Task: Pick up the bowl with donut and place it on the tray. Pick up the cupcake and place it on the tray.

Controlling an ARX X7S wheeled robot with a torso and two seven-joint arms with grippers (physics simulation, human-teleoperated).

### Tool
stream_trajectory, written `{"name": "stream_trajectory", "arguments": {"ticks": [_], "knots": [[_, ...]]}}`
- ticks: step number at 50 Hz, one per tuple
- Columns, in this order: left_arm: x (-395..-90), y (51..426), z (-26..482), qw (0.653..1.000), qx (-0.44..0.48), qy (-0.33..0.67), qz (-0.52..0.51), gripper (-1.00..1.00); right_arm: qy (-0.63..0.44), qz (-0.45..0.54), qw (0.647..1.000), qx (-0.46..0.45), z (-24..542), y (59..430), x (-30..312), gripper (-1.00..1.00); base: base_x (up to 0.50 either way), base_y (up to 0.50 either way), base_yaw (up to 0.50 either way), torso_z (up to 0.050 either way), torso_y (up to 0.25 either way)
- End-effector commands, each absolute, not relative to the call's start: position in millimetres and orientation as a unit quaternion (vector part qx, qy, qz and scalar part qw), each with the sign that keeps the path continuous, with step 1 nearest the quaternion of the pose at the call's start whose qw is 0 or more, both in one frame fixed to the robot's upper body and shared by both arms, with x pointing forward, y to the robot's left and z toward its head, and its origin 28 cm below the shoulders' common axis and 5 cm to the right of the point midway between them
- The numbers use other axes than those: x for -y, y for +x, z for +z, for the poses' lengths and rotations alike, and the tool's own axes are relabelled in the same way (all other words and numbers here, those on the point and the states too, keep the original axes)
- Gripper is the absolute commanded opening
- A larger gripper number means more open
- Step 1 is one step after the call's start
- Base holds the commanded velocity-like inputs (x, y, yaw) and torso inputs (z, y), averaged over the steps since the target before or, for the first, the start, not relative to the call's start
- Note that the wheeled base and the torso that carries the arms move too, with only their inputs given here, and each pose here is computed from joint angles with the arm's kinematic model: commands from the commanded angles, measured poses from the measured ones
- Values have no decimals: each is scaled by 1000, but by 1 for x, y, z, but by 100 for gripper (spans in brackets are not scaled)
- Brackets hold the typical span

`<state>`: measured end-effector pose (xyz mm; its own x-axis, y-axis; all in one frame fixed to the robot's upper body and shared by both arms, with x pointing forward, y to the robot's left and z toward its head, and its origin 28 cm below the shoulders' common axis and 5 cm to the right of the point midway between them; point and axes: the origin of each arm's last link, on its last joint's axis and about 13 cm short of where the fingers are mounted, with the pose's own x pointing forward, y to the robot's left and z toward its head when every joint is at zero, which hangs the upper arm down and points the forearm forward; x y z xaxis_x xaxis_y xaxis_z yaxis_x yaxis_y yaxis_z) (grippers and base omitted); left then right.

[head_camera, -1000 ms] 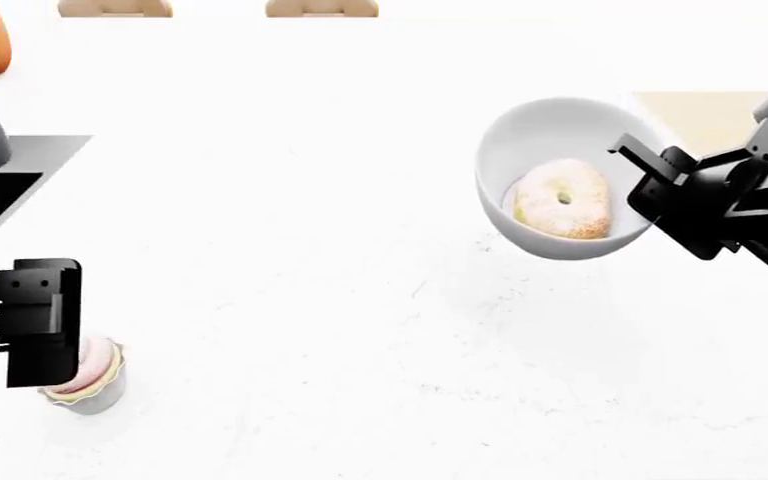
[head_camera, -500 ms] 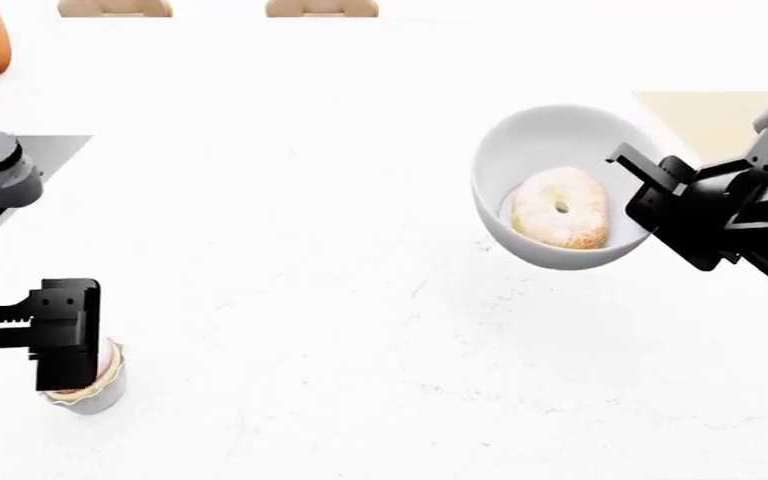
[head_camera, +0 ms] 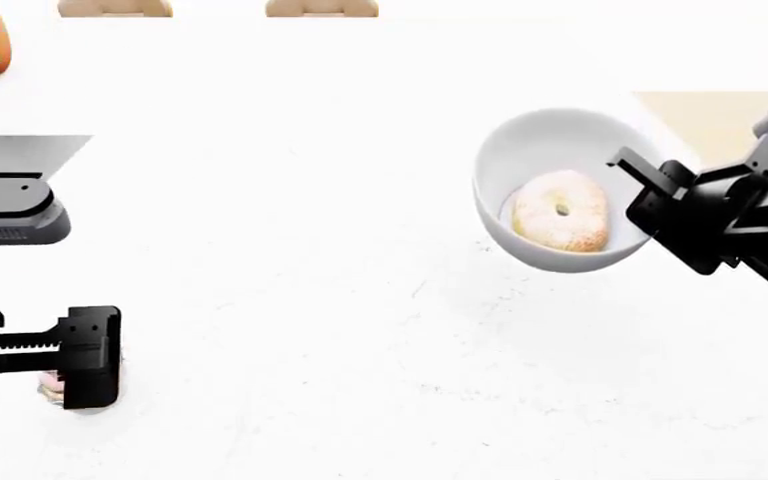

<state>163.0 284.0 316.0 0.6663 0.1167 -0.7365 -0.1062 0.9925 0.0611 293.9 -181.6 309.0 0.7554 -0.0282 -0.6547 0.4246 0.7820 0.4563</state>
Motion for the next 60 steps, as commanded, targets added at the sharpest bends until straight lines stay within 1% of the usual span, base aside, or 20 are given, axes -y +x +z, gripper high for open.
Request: {"name": "stream_trajectory", "arguments": {"ticks": [1,18,25,30,43,55,56,60], "knots": [[-285,164,305,910,-410,2,55,100,307,-126,888,-318,311,294,182,-100,0,0,0,0,0],[-288,176,283,914,-401,1,65,100,305,-122,888,-322,308,297,181,-100,0,0,0,0,1],[-286,184,271,915,-401,-6,50,100,305,-122,888,-323,302,307,187,-100,0,0,0,0,0],[-289,185,264,914,-402,-10,53,100,305,-123,888,-322,303,299,185,-100,0,0,0,3,0],[-296,179,255,910,-409,-13,72,100,310,-123,886,-322,301,294,182,-100,0,0,0,0,1],[-297,186,245,907,-416,-12,71,100,314,-121,884,-324,298,292,183,-100,0,0,0,0,0],[-297,187,242,906,-417,-12,70,-100,314,-121,884,-324,298,292,183,-100,0,0,0,0,0],[-303,194,229,907,-413,-9,86,-100,315,-120,884,-325,297,293,185,-100,0,0,0,0,0]]}}
